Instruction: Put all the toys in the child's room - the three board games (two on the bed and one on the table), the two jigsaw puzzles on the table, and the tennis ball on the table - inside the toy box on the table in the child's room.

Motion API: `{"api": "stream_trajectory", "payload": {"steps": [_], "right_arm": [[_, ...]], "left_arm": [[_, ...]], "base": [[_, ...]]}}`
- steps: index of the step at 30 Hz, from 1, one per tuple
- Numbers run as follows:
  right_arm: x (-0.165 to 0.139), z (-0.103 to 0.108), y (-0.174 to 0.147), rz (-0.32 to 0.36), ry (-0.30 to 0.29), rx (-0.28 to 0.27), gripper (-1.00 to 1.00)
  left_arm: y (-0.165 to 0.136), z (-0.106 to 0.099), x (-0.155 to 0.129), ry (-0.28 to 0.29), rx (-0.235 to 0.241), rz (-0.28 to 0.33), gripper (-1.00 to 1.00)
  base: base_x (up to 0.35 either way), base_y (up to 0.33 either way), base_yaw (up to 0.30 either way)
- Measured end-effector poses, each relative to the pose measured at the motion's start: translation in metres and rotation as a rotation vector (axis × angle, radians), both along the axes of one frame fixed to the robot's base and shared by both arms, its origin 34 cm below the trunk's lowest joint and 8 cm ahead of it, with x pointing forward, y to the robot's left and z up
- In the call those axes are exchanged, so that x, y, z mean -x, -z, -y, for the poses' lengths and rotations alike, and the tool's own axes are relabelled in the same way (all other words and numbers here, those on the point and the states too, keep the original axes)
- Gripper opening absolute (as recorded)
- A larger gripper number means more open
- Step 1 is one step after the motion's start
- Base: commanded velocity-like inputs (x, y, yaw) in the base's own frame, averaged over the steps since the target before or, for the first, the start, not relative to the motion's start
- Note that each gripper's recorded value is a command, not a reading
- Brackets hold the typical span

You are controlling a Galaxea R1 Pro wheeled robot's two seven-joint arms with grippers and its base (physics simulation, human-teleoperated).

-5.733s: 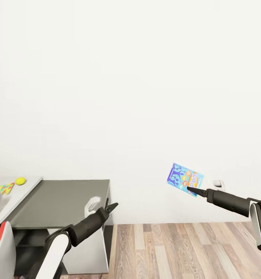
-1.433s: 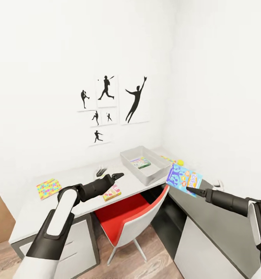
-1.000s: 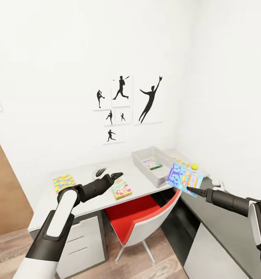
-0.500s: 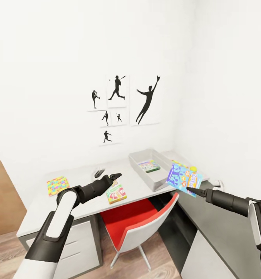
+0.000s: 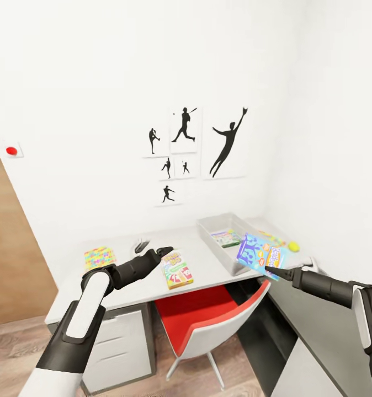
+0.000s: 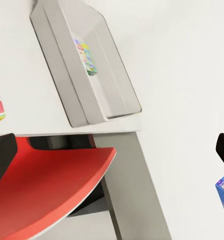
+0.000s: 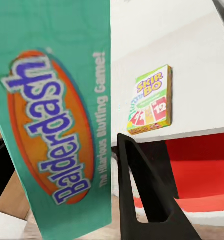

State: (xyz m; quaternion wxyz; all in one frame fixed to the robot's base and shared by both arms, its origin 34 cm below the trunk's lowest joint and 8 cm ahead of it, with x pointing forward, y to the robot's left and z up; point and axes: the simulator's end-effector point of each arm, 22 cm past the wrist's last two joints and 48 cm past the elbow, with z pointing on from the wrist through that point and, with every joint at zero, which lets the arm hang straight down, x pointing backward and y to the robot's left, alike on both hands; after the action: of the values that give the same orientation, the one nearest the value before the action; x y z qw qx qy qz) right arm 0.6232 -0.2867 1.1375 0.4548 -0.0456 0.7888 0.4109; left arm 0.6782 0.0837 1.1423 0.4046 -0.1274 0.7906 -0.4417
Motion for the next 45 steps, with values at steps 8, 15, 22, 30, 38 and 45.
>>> {"api": "stream_trajectory", "payload": {"steps": [8, 15, 22, 30, 38, 45], "right_arm": [[0.0005, -0.0003, -0.0008, 0.0, -0.001, -0.003, -1.0], [0.0005, 0.0, -0.0002, 0.002, 0.0, 0.0, -1.0], [0.0005, 0.0, -0.0004, 0.006, 0.001, 0.004, -1.0], [0.0008, 0.0, -0.0013, 0.009, 0.001, 0.007, -1.0], [0.0007, -0.0003, -0.0022, 0.012, 0.0, 0.007, -1.0], [0.0007, 0.0005, -0.0023, 0.013, 0.003, 0.008, -1.0]], "left_arm": [[-0.0006, -0.0013, 0.0002, 0.0, 0.0, 0.003, 1.0], [-0.0007, -0.0025, -0.0001, 0.0, 0.0, 0.004, 1.0], [-0.0006, -0.003, -0.0002, 0.0, 0.0, 0.005, 1.0], [-0.0003, -0.0027, 0.0002, 0.001, 0.0, 0.004, 1.0], [-0.0026, -0.0039, -0.0022, -0.013, 0.008, 0.014, 1.0], [-0.0029, -0.0047, -0.0032, -0.02, 0.01, 0.016, 1.0]], "base": [[0.035, -0.026, 0.282], [0.198, -0.17, 0.129], [0.237, -0.208, 0.033], [0.247, -0.219, 0.007], [0.144, -0.117, 0.136], [0.017, -0.013, 0.084]]}}
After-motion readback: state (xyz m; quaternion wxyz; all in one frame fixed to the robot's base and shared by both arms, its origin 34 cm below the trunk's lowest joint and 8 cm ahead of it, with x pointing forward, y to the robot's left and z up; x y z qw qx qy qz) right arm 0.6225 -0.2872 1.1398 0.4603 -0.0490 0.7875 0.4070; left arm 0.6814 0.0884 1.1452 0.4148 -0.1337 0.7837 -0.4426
